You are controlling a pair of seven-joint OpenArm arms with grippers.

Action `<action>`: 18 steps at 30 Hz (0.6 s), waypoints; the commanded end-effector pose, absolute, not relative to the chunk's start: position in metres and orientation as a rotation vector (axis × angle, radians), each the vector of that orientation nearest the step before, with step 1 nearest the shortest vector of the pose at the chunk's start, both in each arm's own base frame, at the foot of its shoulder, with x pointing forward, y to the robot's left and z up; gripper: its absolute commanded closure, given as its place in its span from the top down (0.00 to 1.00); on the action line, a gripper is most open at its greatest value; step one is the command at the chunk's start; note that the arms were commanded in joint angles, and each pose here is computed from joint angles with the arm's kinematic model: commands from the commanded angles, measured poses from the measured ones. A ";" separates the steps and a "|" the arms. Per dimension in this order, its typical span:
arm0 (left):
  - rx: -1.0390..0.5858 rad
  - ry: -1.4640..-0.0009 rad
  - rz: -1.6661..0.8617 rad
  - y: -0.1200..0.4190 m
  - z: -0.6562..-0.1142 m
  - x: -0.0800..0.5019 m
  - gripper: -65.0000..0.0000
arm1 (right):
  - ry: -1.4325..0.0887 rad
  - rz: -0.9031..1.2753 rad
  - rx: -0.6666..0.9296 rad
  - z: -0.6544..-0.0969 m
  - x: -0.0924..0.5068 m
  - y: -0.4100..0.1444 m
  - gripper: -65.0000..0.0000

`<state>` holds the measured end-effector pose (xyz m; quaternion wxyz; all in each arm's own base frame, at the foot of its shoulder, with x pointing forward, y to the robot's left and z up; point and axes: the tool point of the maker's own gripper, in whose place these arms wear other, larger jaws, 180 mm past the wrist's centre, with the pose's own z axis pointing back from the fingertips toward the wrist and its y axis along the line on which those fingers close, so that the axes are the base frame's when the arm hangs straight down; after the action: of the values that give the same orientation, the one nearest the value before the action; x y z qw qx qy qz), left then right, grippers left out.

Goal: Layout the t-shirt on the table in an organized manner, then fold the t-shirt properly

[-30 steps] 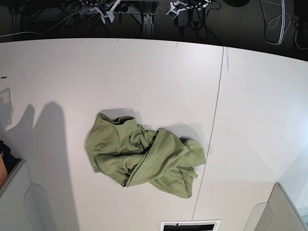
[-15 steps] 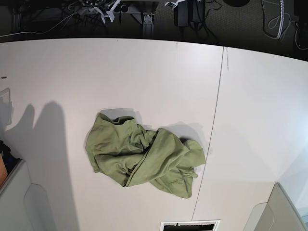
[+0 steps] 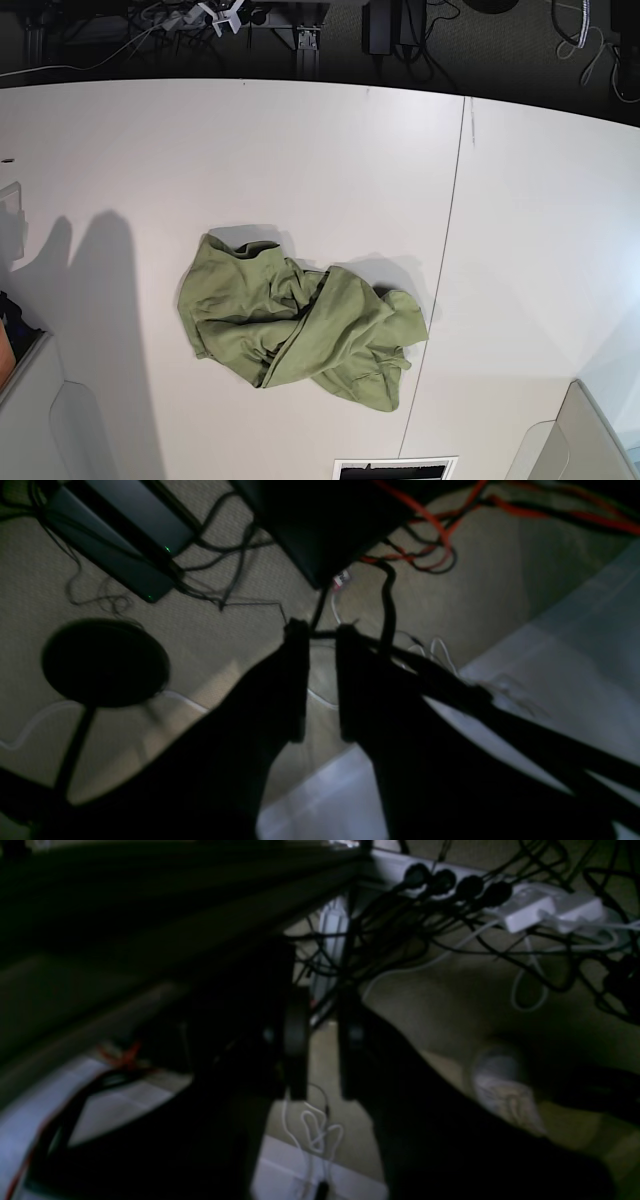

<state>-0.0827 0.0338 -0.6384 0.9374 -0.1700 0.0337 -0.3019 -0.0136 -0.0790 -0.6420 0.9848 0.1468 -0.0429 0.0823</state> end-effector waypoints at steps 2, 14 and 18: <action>-0.368 0.037 -0.617 0.030 -0.633 -0.084 0.16 | -0.123 0.147 0.300 -0.635 -0.013 -0.083 0.15; -0.320 -0.129 -0.529 0.058 -0.603 -0.056 0.16 | -0.233 0.117 0.352 -0.577 -0.007 -0.122 0.15; -0.277 -0.209 -0.458 0.075 -0.587 -0.036 0.16 | -0.276 0.143 0.360 -0.551 -0.001 -0.131 0.15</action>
<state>-0.0362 0.0751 -0.5892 0.9596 -0.1345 -0.0971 -0.2272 -0.0019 -0.1308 -0.5547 0.9741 0.1720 -0.1280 0.0715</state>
